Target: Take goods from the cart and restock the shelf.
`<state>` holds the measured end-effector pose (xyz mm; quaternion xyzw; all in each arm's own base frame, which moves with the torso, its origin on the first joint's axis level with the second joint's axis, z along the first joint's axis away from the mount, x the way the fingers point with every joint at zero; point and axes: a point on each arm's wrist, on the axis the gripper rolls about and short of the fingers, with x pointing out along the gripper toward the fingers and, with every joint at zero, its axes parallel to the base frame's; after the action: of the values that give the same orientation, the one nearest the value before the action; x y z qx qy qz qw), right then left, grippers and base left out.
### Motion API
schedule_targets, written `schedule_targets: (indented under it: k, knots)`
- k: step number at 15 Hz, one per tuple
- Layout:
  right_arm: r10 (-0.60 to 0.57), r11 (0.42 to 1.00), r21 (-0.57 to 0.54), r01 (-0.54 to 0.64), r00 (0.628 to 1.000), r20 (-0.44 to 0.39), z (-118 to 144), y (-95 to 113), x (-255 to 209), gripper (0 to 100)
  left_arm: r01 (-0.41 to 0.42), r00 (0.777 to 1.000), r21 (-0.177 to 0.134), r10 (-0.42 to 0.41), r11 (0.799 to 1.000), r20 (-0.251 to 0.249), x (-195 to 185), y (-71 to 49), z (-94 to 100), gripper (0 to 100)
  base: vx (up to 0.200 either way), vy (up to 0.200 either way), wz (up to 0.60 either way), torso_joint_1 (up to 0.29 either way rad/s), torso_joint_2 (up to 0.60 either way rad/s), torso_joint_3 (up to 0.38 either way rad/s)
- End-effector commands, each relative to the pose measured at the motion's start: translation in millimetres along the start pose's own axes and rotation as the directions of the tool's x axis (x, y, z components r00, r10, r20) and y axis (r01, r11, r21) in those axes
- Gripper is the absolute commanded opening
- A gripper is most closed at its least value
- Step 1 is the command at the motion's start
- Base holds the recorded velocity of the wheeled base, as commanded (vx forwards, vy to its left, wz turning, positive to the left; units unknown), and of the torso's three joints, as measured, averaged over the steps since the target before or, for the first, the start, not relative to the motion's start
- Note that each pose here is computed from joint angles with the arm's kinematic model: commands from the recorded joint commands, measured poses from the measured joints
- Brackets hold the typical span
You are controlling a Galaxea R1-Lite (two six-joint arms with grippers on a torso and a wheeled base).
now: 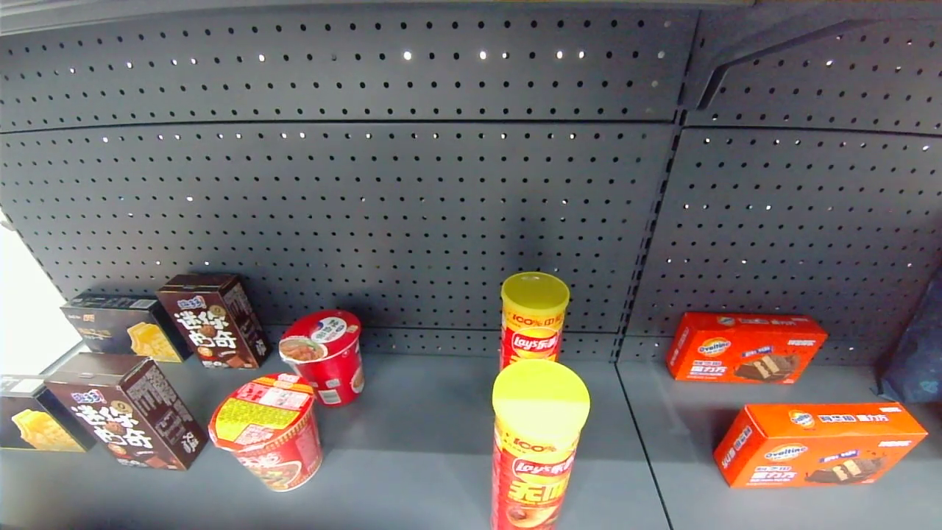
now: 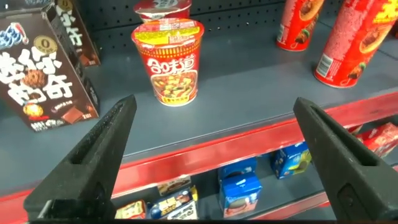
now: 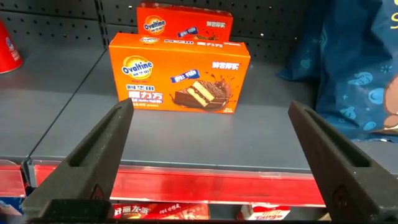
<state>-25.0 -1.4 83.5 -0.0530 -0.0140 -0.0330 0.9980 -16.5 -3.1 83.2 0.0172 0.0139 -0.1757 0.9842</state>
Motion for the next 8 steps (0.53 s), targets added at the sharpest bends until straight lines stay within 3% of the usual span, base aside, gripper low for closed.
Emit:
schedule_targets:
  k: [1,5,7,8]
  knots:
    - [0.000,1.000,0.000,0.000,1.000,-0.002,-0.1,0.0,0.3,100,0.002,1.000,0.003,-0.002,1.000,-0.001,0.1,0.0,0.1,100,-0.200,0.000,0.00,-0.002,0.00,0.002]
    - [0.000,1.000,0.000,0.000,1.000,-0.001,-0.1,0.0,0.2,100,0.002,1.000,0.004,-0.002,1.000,-0.002,0.1,0.0,-0.1,100,0.000,0.000,0.00,0.000,0.00,0.000]
    - [0.000,1.000,0.000,0.000,1.000,-0.002,-0.1,0.0,0.3,100,0.002,1.000,0.003,-0.002,1.000,-0.001,0.0,0.0,0.4,100,-0.200,0.000,0.00,0.019,0.00,0.000]
    - [0.000,1.000,0.000,0.000,1.000,0.001,0.3,0.0,0.1,100,0.002,1.000,0.003,-0.002,1.000,-0.001,0.0,0.0,0.4,100,0.000,0.000,0.00,0.000,0.00,0.000]
